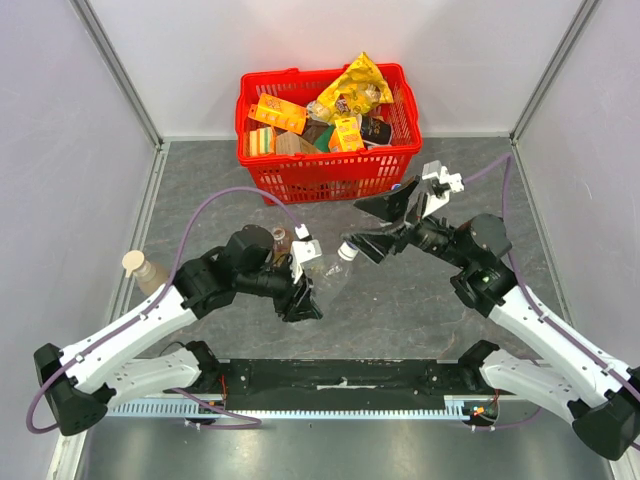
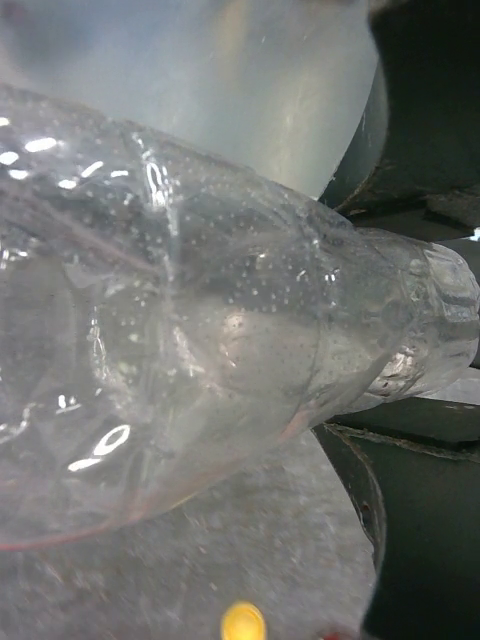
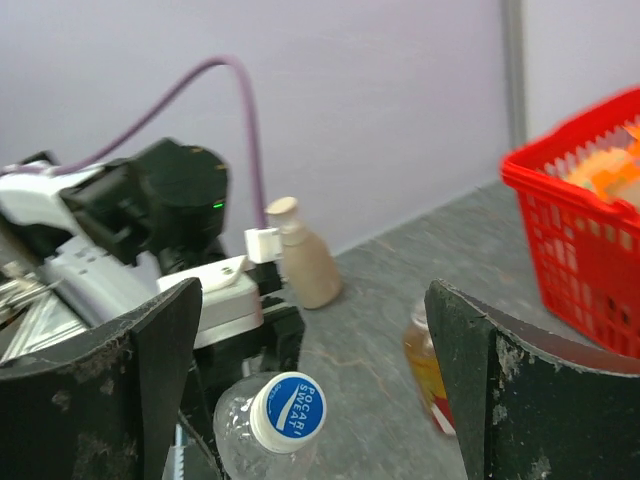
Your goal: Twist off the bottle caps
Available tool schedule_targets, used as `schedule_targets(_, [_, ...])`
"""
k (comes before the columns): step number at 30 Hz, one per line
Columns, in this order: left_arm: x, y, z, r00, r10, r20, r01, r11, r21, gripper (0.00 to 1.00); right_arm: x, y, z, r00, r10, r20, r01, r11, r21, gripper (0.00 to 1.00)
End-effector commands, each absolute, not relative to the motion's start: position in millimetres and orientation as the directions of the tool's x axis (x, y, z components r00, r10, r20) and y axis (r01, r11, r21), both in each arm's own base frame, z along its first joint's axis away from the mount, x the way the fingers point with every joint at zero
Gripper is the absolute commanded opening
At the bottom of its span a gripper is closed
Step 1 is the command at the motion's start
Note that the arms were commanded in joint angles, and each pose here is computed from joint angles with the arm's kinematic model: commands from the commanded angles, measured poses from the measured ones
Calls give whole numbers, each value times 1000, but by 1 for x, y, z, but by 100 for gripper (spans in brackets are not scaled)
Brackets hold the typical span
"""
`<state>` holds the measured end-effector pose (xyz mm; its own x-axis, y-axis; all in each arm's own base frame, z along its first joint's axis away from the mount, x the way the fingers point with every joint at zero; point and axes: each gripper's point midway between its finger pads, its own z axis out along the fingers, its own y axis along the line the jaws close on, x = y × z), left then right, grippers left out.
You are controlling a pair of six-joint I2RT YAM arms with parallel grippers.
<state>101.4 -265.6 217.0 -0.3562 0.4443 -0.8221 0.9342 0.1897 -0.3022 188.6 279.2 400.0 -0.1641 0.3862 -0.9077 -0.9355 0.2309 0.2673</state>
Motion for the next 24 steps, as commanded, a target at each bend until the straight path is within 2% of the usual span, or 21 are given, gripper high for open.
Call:
schedule_targets(1, [137,-250,196,-368,491,-789,906,382,-185,32,234,268,379,-200,340,-919,-813,466,350,98])
schedule_targets(7, [154,-240,173,-428,525,-736,857,495,-146,31,255,269,350,-294,313,-903,-725,543,424,98])
schedule_targets(16, [182,-222,142,-493,588,-642,780,625,-27,30,270,278,318,-412,274,-869,-647,583,491,98])
schedule_targets(24, [184,-222,129,-537,594,-599,757,652,-32,28,279,283,283,-511,263,-818,-571,608,552,86])
